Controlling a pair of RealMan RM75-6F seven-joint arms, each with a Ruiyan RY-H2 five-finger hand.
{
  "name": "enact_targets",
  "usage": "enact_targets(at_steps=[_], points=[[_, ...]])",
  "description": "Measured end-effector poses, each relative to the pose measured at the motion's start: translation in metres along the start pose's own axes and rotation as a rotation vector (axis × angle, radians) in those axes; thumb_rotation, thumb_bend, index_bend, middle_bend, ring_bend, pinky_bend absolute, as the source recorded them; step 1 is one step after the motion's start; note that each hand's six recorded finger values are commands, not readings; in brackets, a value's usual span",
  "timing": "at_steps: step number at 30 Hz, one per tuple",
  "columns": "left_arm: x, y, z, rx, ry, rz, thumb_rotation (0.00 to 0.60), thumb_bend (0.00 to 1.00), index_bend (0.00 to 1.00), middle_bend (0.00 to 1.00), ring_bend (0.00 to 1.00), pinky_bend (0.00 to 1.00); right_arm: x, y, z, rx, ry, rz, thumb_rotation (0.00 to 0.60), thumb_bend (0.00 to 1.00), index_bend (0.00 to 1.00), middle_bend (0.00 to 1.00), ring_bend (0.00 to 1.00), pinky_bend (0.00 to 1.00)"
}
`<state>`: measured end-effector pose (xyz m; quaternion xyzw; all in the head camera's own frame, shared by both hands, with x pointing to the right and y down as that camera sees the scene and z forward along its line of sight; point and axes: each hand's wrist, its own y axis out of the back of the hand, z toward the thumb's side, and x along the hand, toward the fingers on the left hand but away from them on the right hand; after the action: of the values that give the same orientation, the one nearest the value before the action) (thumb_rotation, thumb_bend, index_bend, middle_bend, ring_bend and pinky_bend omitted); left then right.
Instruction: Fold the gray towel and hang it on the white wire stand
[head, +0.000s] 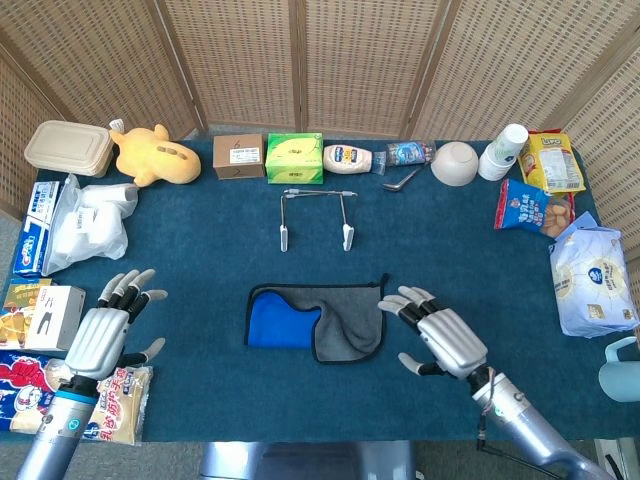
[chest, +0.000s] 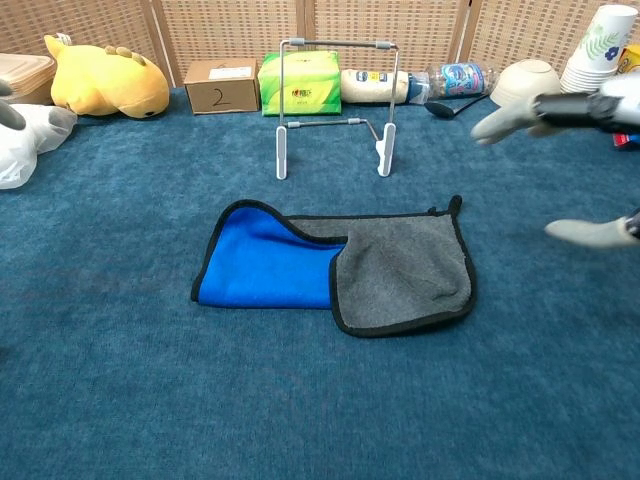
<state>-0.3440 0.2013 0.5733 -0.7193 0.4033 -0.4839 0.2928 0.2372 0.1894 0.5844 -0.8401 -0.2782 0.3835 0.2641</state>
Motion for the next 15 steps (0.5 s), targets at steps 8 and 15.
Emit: enact_targets(at_steps=[8, 15], points=[[-0.005, 0.012, 0.004, -0.014, -0.019, 0.03, 0.6, 0.34, 0.27, 0.12, 0.0, 0.0, -0.022, -0.022, 0.016, 0.079, 0.08, 0.062, 0.6, 0.33, 0.13, 0.14, 0.0, 0.0], [-0.009, 0.006, 0.003, -0.025, -0.006, 0.001, 0.6, 0.34, 0.27, 0.12, 0.0, 0.0, -0.038, -0.045, 0.02, 0.139, 0.116, 0.092, 0.6, 0.33, 0.12, 0.13, 0.0, 0.0]])
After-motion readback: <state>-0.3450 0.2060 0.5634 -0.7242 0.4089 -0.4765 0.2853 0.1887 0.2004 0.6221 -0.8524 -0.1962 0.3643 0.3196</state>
